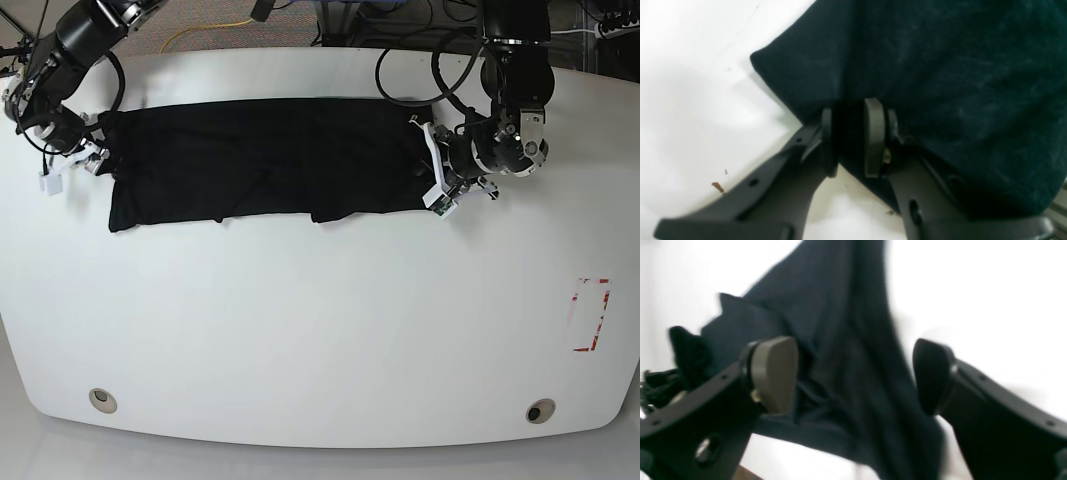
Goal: Fold the T-shirt properly
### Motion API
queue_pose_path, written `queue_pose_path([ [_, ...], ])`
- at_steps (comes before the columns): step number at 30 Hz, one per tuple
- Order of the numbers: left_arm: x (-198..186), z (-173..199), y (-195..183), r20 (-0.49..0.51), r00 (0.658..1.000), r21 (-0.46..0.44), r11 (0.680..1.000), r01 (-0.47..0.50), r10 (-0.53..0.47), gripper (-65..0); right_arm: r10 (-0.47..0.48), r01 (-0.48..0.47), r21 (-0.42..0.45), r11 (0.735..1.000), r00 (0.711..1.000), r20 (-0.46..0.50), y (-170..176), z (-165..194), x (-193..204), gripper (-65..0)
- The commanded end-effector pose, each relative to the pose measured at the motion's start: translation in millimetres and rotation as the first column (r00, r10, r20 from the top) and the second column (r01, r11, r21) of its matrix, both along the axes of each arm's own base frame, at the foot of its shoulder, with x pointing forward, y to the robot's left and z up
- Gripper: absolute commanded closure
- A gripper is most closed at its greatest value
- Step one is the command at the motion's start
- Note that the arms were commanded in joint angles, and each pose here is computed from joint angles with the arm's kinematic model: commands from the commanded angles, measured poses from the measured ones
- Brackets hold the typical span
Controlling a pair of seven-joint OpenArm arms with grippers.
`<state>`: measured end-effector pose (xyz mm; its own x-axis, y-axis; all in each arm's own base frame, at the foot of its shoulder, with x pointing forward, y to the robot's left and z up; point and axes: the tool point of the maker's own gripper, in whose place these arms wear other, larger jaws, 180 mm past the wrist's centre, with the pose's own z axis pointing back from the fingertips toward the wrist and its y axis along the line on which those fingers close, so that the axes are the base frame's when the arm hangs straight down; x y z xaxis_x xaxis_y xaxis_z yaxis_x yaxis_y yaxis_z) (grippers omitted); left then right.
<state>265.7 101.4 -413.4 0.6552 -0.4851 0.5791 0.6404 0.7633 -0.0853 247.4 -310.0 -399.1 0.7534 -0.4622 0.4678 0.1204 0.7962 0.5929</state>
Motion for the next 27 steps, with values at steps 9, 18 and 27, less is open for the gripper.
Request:
queue_pose_path([
  [9,-3.1,-4.8,12.7,-0.023,1.000,0.071,0.997,0.001,0.001,-10.4,0.132,-0.131,-0.027,0.991,0.991,0.032,50.4,2.1,10.6,-45.8],
  [18,-3.7,-5.9,-4.1,-0.027,0.999,0.049,0.999,0.025,-0.024,-10.4,0.148,-0.145,-0.065,0.987,0.988,0.051,50.8,8.5,11.2,-1.0],
  [27,1.3,-8.4,-54.5,-0.040,0.992,-0.010,0.993,0.122,-0.122,-10.4,0.214,-0.166,-0.287,0.943,0.966,0.142,30.8,64.6,21.9,0.0],
])
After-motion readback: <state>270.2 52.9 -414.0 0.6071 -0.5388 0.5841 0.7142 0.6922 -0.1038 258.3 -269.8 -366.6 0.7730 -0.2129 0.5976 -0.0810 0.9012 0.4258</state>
